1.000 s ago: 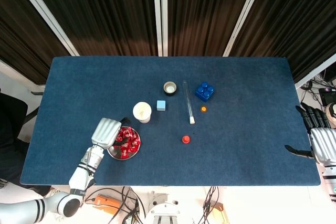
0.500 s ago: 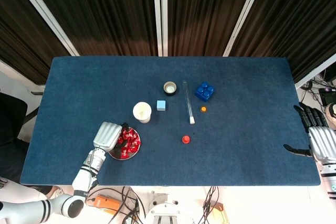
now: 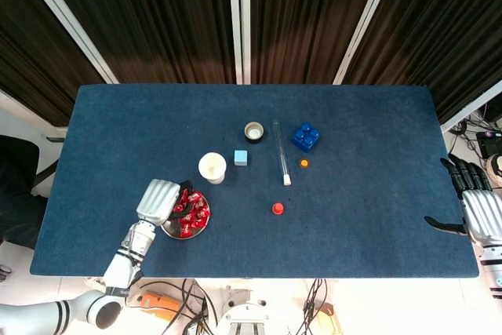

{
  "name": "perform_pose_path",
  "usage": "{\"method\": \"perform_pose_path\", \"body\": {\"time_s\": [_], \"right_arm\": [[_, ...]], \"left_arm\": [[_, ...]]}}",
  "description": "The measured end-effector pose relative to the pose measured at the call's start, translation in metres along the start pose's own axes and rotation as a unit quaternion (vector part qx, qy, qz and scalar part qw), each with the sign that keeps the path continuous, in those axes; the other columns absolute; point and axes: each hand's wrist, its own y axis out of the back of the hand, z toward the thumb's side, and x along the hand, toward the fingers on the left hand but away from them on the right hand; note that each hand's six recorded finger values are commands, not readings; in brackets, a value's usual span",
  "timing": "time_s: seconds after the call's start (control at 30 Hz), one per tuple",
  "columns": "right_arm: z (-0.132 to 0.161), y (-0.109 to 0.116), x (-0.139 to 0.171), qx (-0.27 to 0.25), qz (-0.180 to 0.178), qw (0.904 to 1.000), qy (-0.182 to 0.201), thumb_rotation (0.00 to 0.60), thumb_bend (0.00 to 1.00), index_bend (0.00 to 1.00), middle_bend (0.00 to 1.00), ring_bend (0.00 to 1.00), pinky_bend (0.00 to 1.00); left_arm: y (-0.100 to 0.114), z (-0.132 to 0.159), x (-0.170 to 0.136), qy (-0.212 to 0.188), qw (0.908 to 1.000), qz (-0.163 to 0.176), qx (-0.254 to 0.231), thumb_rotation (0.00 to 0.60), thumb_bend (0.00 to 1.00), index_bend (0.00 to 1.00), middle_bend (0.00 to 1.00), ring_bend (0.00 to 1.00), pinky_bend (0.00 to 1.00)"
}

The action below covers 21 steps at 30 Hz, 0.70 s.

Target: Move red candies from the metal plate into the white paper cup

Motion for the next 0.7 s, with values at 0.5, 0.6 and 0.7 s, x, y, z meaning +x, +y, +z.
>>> {"method": "perform_pose_path", "body": {"time_s": [0.5,0.6,0.7], "right_arm": [[-0.010,0.003,0.007,-0.004,-0.009,0.9999,-0.012,0.600,0.06,0.00,0.00,0.00,0.03],[-0.012,0.004,0.008,-0.004,-0.011,0.9998,-0.015,0.600,0.06,0.00,0.00,0.00,0.03],[-0.012,0.004,0.008,-0.002,-0.011,0.9998,-0.015,0.600,0.06,0.00,0.00,0.00,0.03]], "left_arm": [[0.043,0.033,0.071,-0.021,0.9998,0.004,-0.004,0.600,0.40,0.59,0.93,0.90,0.80],[0.037,0.031,0.081,-0.011,0.9999,-0.008,0.003,0.600,0.40,0.58,0.93,0.89,0.80],[0.032,0.028,0.086,-0.002,0.9999,-0.014,0.007,0.600,0.37,0.56,0.92,0.89,0.80]]}}
